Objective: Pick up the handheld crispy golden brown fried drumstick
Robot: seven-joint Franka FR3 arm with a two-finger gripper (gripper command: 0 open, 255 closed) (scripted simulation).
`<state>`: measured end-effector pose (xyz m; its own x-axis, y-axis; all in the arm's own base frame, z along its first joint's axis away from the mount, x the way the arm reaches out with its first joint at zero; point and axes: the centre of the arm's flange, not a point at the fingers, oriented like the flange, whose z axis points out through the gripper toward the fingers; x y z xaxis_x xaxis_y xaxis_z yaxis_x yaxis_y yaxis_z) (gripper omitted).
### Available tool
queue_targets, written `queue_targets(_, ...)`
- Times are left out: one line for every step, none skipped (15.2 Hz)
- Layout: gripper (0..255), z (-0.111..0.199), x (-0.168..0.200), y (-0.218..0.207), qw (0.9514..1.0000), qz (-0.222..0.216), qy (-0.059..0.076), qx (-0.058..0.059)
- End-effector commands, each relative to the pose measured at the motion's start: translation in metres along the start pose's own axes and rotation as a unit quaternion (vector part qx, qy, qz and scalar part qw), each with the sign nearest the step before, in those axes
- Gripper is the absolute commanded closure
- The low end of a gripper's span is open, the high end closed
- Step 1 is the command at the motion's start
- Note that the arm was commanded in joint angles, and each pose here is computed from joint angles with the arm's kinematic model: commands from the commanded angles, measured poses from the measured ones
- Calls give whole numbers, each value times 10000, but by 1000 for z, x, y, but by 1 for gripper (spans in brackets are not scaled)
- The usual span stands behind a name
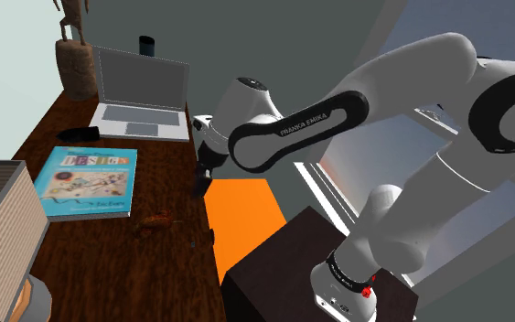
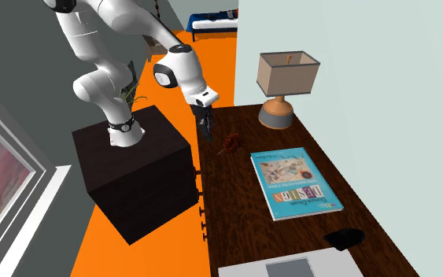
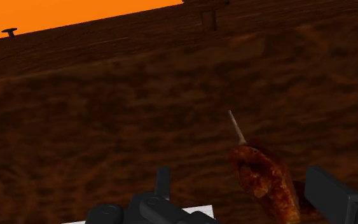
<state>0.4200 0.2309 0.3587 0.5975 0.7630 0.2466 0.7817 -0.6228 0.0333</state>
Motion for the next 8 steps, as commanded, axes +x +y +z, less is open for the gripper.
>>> queue_targets(0,18,11,-11,9996,-248,88,70)
queue_targets(0,27,16,-16,9992,-369,128,106)
queue_targets(0,36,21,-22,9986,-490,168,142)
queue_targets(0,45,26,-29,9978,-612,208,178)
queue_targets(0,54,31,-35,9968,-733,248,213)
queue_targets(0,63,36,-42,9956,-853,288,249)
queue_targets(0,70,40,-47,9946,-952,320,278)
queue_targets(0,75,39,-47,9946,-952,320,278)
